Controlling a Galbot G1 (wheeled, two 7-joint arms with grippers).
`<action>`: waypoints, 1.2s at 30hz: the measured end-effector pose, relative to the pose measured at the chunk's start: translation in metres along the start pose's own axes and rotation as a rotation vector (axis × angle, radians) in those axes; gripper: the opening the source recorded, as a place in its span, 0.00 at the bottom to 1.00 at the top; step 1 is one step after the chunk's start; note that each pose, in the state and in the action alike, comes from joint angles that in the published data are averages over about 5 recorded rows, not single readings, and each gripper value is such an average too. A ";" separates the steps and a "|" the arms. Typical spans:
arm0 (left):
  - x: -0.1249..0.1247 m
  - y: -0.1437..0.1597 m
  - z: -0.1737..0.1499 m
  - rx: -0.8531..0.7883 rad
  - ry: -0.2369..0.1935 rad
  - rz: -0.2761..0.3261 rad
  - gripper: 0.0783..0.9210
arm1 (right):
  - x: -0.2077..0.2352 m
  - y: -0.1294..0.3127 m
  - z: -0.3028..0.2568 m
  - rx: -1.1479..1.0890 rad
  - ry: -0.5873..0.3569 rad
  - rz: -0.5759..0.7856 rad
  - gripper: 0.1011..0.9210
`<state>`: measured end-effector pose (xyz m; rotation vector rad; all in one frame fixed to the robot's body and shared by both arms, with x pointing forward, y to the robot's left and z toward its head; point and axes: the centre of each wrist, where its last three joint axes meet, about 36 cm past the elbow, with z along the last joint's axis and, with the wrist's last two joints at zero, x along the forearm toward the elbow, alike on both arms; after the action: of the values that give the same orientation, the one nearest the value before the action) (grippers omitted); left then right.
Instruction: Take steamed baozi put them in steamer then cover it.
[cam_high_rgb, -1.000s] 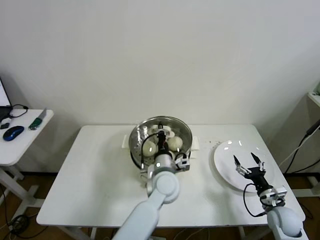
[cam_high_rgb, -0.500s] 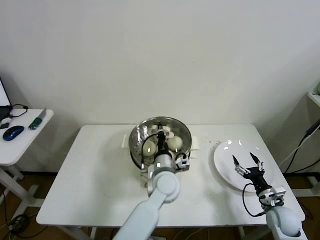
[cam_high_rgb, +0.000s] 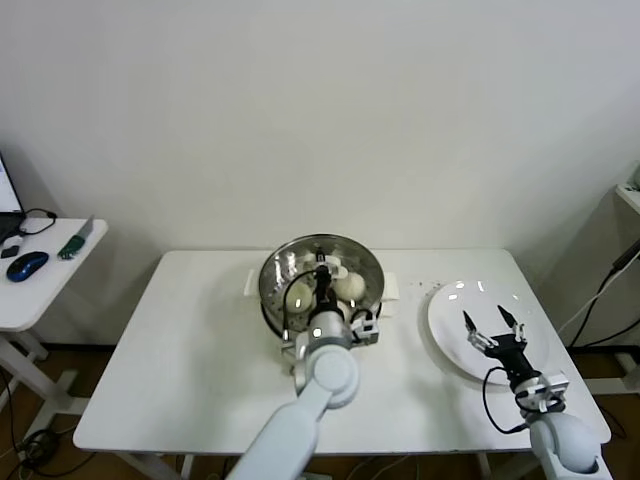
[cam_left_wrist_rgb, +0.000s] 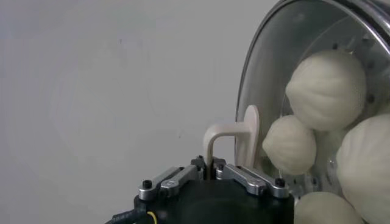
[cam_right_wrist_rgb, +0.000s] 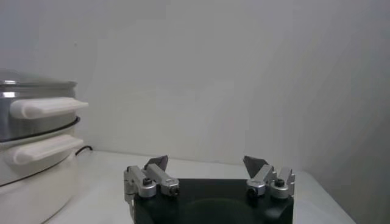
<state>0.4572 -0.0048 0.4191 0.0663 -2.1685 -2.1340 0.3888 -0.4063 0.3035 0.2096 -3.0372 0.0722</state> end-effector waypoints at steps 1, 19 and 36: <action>0.000 0.000 0.000 0.002 -0.001 0.002 0.08 | 0.000 0.000 0.000 0.000 0.000 0.000 0.88; 0.019 0.012 0.022 0.062 -0.034 0.017 0.60 | -0.002 0.001 -0.004 0.001 0.016 -0.002 0.88; 0.058 0.036 0.070 0.234 -0.069 -0.015 0.88 | -0.002 -0.003 -0.015 0.001 0.046 0.001 0.88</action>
<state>0.3937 0.0592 0.4562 0.0272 -2.4548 -1.9064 0.3927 -0.4077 0.3187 0.2029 -2.9914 0.0774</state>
